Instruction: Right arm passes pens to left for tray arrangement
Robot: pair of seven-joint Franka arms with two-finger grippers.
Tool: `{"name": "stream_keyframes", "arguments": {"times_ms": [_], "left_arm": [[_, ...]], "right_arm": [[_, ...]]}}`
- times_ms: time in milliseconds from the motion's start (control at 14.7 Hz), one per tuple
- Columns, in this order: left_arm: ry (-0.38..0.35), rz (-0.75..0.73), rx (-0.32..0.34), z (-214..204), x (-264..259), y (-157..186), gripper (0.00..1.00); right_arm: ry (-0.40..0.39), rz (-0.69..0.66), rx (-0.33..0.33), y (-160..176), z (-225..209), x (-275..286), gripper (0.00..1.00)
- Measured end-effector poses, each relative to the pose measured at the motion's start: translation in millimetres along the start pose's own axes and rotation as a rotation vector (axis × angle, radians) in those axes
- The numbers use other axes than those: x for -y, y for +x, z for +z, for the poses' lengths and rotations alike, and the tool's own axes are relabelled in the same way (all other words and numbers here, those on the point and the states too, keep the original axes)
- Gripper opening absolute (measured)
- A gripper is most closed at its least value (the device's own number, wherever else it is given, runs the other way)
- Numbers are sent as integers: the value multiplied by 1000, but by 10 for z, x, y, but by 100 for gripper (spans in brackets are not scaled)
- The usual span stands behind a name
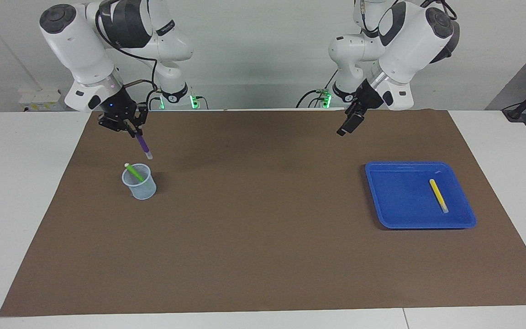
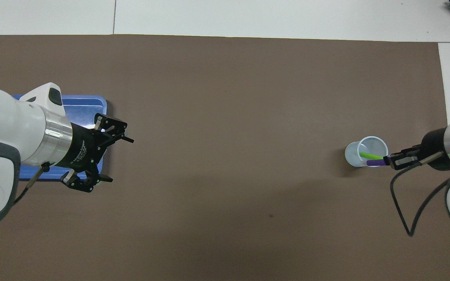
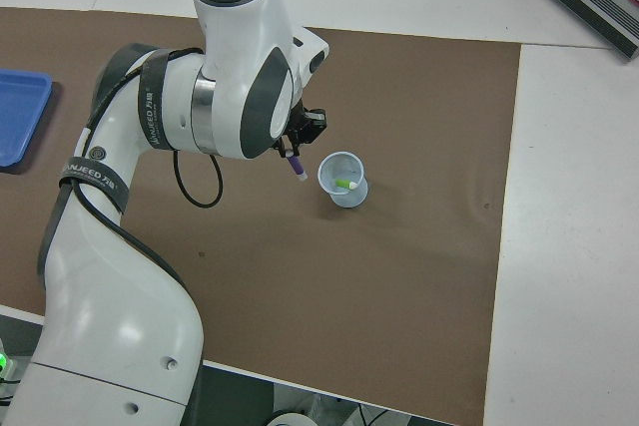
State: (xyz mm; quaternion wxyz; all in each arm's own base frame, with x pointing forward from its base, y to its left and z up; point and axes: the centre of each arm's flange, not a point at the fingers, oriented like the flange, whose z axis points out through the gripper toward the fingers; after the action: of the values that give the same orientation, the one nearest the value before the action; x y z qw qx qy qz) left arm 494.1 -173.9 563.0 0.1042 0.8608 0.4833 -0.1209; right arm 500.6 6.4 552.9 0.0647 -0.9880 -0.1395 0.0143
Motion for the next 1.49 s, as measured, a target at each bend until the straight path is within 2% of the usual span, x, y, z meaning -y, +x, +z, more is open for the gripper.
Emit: {"name": "stream_keyframes", "arguments": {"times_ms": [407, 679, 1222, 1493], "left_arm": [[2, 1, 0, 12, -2, -14, 100], [0, -40, -1, 35, 2, 2, 100], [-66, -398, -5, 73, -91, -156, 100], [-122, -596, 13, 137, -234, -627, 100]], "right_arm": [[276, 61, -47, -54, -67, 80, 19], [419, 68, -73, -17, -98, 238, 19], [659, 72, -114, 58, -137, 550, 19], [729, 57, -114, 91, -126, 736, 19]]}}
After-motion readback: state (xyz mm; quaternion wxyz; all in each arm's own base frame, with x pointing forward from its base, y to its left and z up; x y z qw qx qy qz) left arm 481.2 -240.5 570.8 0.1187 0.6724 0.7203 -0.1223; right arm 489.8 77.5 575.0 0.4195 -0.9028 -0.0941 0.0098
